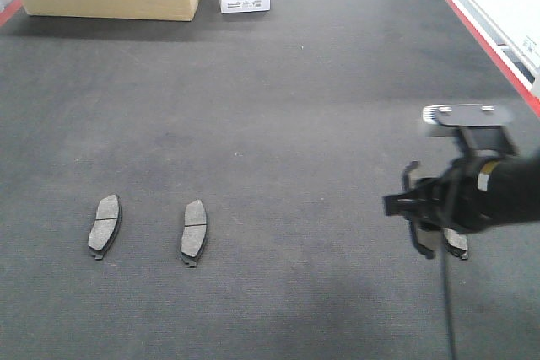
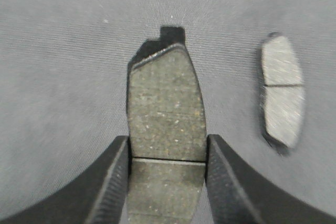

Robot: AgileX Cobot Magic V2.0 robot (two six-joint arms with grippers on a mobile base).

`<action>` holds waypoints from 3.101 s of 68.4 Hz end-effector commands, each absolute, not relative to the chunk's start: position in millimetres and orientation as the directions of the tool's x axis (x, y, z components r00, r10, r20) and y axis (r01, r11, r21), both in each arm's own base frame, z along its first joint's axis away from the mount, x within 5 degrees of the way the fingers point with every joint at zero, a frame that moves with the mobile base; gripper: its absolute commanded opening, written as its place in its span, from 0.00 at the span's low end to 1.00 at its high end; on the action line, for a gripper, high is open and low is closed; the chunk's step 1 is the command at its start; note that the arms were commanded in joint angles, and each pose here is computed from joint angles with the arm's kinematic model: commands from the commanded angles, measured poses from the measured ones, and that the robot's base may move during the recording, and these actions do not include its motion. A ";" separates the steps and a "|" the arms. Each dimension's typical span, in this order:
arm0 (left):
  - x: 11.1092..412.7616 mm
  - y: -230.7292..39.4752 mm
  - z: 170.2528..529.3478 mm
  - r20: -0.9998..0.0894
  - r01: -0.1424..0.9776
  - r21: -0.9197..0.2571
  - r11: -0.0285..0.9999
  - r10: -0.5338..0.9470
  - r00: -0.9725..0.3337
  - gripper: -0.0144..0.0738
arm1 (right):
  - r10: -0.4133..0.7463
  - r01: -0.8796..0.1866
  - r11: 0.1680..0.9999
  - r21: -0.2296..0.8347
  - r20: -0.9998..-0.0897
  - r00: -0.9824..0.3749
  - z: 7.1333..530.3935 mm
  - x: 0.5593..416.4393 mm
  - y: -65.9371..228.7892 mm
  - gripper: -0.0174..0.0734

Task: Move and align brake pads A on conveyor
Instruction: 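Lower the right gripper's pad onto the belt beside the other pad, then open the right gripper and lift it away from the placed pad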

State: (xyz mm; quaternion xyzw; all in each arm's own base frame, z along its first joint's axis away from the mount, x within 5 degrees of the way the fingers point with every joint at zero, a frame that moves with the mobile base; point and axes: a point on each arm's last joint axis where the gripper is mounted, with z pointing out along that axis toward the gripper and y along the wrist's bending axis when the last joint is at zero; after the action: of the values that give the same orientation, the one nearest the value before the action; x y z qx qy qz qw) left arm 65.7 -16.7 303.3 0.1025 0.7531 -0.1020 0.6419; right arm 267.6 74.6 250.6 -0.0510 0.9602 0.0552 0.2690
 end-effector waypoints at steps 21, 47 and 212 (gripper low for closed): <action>65.8 -18.6 316.1 -0.997 0.307 -0.025 0.951 0.001 -0.083 0.65 | -0.147 -0.214 0.974 0.075 -0.511 -0.847 236.5 324.8 123.2 0.28; 65.8 -18.6 316.1 -0.997 0.307 -0.025 0.951 0.001 -0.083 0.65 | -0.071 -0.110 0.990 0.087 -0.363 -0.929 198.5 343.2 129.1 0.29; 65.8 -18.6 316.1 -0.997 0.307 -0.025 0.951 0.001 -0.083 0.65 | 0.022 -0.240 0.970 0.046 -0.995 -0.100 301.9 58.9 11.1 0.77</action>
State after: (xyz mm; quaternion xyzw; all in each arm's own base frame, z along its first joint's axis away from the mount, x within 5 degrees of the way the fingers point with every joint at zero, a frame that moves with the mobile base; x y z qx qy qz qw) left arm 65.7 -16.7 303.3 0.1025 0.7531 -0.1020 0.6419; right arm 64.9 11.9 288.4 -0.0628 0.7854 0.0915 0.6089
